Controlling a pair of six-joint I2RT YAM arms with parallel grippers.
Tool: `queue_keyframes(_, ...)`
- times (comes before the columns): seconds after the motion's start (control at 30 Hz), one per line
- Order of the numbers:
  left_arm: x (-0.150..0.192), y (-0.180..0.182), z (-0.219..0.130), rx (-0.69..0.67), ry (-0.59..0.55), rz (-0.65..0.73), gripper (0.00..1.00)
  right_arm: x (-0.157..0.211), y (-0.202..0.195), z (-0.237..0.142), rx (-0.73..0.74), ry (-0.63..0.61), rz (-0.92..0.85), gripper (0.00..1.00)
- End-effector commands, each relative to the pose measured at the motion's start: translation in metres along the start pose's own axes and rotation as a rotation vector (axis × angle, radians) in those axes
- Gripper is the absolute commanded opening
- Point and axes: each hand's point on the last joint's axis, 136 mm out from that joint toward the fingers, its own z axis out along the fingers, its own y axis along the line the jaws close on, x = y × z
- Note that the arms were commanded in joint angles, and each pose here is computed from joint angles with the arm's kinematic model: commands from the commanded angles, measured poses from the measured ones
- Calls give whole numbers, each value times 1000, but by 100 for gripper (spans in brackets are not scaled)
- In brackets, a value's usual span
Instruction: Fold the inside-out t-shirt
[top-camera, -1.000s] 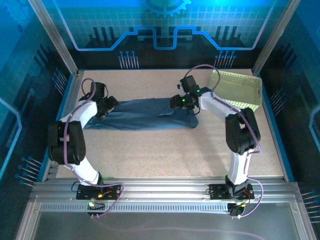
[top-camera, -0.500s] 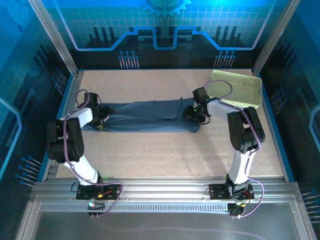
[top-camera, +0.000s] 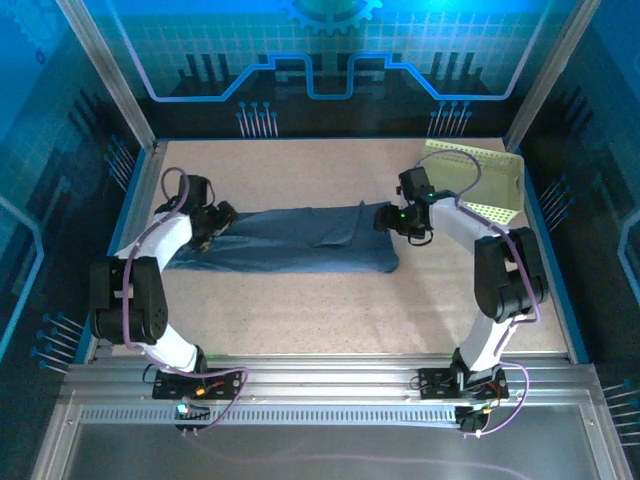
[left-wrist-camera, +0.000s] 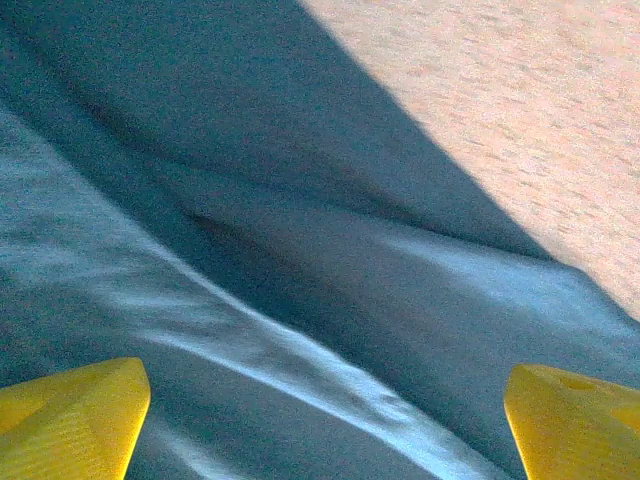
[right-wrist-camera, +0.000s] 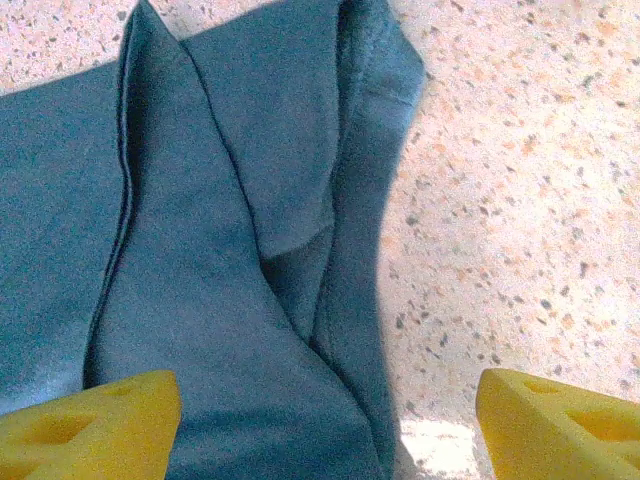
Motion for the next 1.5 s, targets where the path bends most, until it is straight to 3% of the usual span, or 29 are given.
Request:
queue_keyframes(0.0,14,4,7,-46,40,33,93,10,2,17,15,79,-23,80)
queue_keyframes(0.23,27,15,25,-82,74,43,93,16,21,34,78,113,-79,81)
queue_keyframes(0.43,36,28,34,-113,91,48,94,30,9,46,201,167,-71,80)
queue_keyframes(0.8,53,46,47,-138,115,27,94,51,12,63,211,242,-86,76)
queue_keyframes(1.07,58,50,47,-137,116,8,94,56,29,70,161,246,-110,38)
queue_keyframes(1.23,61,56,46,-151,113,8,95,43,20,52,168,184,-109,6)
queue_keyframes(1.3,66,58,46,-150,125,1,95,38,11,41,186,157,-107,0)
queue_keyframes(1.47,73,58,40,-128,129,-7,94,24,-15,3,238,88,-116,0)
